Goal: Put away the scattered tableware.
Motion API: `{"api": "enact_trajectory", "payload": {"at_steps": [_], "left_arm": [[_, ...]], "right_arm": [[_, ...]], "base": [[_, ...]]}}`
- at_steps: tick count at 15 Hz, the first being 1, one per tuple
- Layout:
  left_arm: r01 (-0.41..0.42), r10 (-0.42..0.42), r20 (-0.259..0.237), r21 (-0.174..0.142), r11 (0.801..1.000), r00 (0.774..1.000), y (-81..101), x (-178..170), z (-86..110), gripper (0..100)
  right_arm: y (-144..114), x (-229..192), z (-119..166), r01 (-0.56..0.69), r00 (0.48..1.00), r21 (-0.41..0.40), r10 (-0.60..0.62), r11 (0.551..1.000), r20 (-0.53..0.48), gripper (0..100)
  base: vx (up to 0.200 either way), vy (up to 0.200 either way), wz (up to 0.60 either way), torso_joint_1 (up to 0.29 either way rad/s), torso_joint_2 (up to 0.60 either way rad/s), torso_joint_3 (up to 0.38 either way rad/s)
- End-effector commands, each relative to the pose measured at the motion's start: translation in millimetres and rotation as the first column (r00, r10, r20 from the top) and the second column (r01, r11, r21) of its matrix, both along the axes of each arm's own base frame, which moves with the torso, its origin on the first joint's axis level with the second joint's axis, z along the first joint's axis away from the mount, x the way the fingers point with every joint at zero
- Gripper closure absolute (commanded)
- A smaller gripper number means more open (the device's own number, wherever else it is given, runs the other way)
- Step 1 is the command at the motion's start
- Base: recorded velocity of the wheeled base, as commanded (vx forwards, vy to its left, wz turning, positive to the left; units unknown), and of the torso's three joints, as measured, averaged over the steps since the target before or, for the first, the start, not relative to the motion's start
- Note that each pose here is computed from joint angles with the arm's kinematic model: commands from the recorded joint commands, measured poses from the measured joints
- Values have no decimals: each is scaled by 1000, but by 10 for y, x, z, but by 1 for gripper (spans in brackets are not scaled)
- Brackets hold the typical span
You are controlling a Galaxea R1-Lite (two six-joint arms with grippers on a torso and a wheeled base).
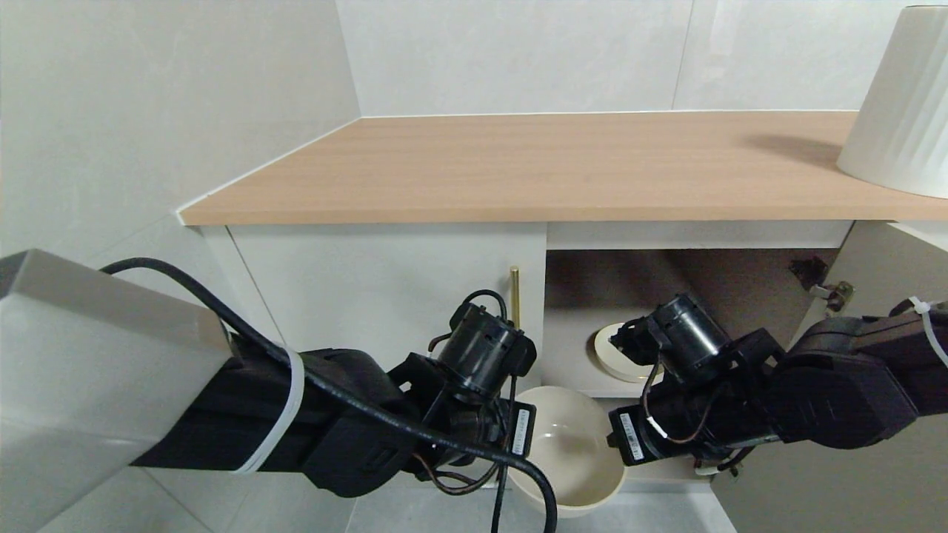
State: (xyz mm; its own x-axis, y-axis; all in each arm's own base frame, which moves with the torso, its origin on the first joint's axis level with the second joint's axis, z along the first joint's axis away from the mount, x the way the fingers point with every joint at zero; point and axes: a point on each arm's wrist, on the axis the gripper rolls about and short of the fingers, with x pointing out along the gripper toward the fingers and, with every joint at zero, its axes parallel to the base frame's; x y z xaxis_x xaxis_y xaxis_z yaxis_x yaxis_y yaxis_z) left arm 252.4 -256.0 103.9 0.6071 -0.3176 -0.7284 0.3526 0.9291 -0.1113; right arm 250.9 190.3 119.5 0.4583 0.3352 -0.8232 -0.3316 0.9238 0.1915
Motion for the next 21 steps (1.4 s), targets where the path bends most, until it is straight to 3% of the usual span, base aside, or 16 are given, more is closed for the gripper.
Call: {"api": "enact_trajectory", "payload": {"at_steps": [1, 8, 9, 14, 17, 20, 21], "left_arm": [[-2, 2, 0, 1, 1000, 1000, 2, 2, -1, 100], [-3, 3, -1, 0, 1000, 1000, 5, -1, 1, 100], [-3, 3, -3, 2, 1000, 1000, 6, -2, -8, 0], [-6, 6, 4, 0, 1000, 1000, 12, -5, 14, 0], [-20, 22, 48, -26, 999, 999, 62, -41, 191, 0], [-21, 23, 58, -34, 999, 998, 107, -69, 253, 0], [-21, 23, 58, -34, 999, 998, 107, -69, 253, 0]], "right_arm": [[-3, 2, -14, 1, 1000, -6, -1, 1000, -4, 100], [-4, 0, -17, 1, 1000, -7, -1, 1000, -5, 100], [-5, 0, -17, 1, 1000, -8, -1, 1000, -5, 100], [-18, 10, -17, 12, 1000, -15, -12, 1000, 1, 100], [-156, 186, -41, 125, 989, -40, -122, 991, 78, 100], [-291, 474, -178, 273, 947, 0, -268, 962, 178, 100], [-291, 474, -178, 273, 947, 0, -268, 962, 178, 100]], "base": [[0, 0, 0, 0, 0, 0], [0, 0, 0, 0, 0, 0], [0, 0, 0, 0, 0, 0], [0, 0, 0, 0, 0, 0], [0, 0, 0, 0, 0, 0], [0, 0, 0, 0, 0, 0], [0, 0, 0, 0, 0, 0]]}}
